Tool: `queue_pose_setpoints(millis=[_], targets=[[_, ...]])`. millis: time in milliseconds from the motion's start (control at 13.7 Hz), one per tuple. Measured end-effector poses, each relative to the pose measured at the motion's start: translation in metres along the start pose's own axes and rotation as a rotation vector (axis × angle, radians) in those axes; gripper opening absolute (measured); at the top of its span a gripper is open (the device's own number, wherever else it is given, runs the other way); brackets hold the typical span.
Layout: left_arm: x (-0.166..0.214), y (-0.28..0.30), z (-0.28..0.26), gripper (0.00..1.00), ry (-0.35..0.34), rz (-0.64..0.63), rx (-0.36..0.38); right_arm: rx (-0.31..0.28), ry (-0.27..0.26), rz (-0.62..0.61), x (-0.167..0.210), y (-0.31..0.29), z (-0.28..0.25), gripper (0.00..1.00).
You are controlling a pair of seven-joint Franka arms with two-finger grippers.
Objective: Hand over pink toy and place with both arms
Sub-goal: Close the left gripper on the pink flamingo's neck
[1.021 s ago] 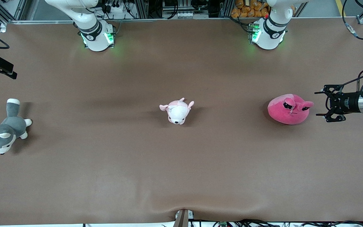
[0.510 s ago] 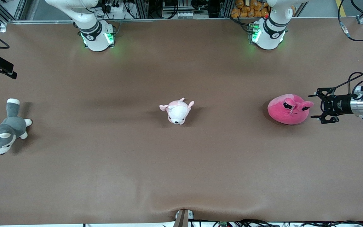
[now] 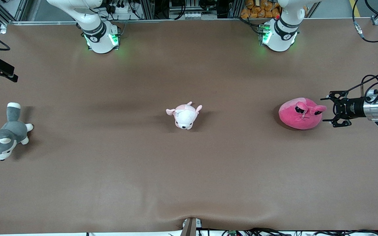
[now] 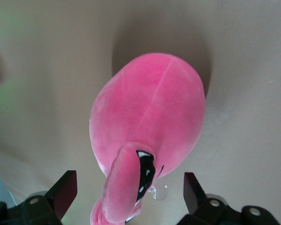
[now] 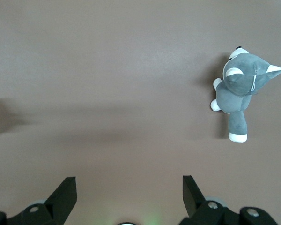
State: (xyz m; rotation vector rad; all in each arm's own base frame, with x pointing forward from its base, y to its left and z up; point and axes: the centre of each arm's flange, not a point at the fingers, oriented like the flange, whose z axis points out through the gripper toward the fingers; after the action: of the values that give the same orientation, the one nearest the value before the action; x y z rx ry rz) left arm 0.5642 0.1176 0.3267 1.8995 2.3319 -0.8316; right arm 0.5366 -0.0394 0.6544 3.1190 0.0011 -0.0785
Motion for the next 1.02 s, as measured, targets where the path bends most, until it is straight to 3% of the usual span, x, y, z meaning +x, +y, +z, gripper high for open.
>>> queue_pose_setpoints(millis=[365, 510, 583, 729, 802, 948, 1021], targets=[[-0.0004, 0.0001, 0.0029, 1.0, -0.033, 0.012, -0.005, 0.0, 0.0, -0.001, 0.0, -0.0005, -0.0002, 1.0], [0.0023, -0.0001, 0.0047, 0.95, -0.048, 0.008, -0.006, 0.0, 0.0, -0.001, 0.0, -0.0005, -0.0002, 1.0], [0.0042, -0.0002, 0.0056, 0.89, -0.052, 0.004, -0.007, 0.0, 0.0, -0.001, 0.0, -0.0007, -0.0002, 1.0], [0.0077, -0.0005, 0.0068, 0.67, -0.055, -0.001, -0.008, 0.0, 0.0, -0.002, 0.0001, -0.001, -0.0002, 1.0], [0.0085, -0.0005, 0.0071, 0.67, -0.056, -0.003, -0.009, 0.0, 0.001, -0.002, 0.0001, -0.0012, -0.0002, 1.0], [0.0087, -0.0002, 0.0068, 0.5, -0.057, -0.003, -0.013, 0.0, 0.001, -0.005, 0.0002, -0.0025, -0.0003, 1.0], [0.0085, -0.0001, 0.0068, 0.5, -0.057, -0.003, -0.014, 0.0, 0.001, -0.006, 0.0002, -0.0033, -0.0003, 1.0]])
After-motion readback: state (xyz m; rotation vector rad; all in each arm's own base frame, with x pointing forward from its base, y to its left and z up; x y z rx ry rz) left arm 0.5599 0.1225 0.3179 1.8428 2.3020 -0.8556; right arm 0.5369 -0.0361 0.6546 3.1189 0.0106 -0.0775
